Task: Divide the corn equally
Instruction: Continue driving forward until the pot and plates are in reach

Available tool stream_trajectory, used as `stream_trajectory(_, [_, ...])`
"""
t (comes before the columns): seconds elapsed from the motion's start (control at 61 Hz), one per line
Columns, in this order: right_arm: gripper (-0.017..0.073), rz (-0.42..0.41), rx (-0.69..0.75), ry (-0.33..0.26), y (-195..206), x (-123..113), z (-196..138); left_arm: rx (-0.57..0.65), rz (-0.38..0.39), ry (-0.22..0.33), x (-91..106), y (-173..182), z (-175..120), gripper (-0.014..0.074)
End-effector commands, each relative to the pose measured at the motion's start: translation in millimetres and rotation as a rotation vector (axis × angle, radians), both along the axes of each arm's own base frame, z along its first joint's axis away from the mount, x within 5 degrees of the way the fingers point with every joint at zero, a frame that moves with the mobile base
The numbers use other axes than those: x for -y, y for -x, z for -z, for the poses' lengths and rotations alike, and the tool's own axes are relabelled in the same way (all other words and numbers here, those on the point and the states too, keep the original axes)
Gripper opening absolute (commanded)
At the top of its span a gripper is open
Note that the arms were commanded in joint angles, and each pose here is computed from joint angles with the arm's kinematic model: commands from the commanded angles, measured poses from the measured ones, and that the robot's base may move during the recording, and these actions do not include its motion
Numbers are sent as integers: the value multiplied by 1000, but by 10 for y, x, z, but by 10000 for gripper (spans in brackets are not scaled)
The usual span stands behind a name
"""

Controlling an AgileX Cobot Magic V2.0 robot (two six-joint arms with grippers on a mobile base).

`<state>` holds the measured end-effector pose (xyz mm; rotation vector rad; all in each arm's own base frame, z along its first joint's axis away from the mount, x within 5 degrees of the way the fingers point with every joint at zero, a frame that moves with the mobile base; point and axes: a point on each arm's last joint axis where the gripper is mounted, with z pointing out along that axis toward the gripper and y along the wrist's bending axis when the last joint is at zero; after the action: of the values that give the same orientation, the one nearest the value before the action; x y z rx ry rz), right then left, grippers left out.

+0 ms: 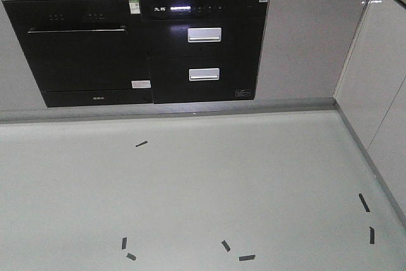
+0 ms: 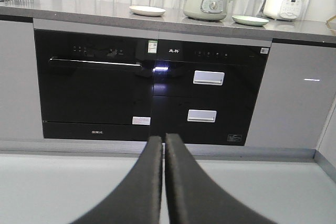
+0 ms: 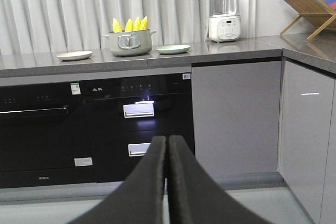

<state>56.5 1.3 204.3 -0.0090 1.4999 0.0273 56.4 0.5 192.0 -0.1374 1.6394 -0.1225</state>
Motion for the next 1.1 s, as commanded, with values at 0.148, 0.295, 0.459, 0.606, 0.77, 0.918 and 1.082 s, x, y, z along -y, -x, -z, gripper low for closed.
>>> stream_trajectory(0.148, [-5,6,62,15,2,2,-8,108,3,9,3,12,-156,-6])
stream_trajectory(0.295, [-5,6,62,15,2,2,-8,108,3,9,3,12,-156,-6])
stream_trajectory(0.459, [-5,6,62,15,2,2,-8,108,3,9,3,12,-156,-6])
stream_trajectory(0.606, [-5,6,62,15,2,2,-8,108,3,9,3,12,-156,-6])
stream_trajectory(0.77, [-5,6,62,15,2,2,-8,108,3,9,3,12,-156,-6])
stream_trajectory(0.918, [-5,6,62,15,2,2,-8,108,3,9,3,12,-156,-6])
stream_trajectory(1.082, [-5,6,62,15,2,2,-8,108,3,9,3,12,-156,-6])
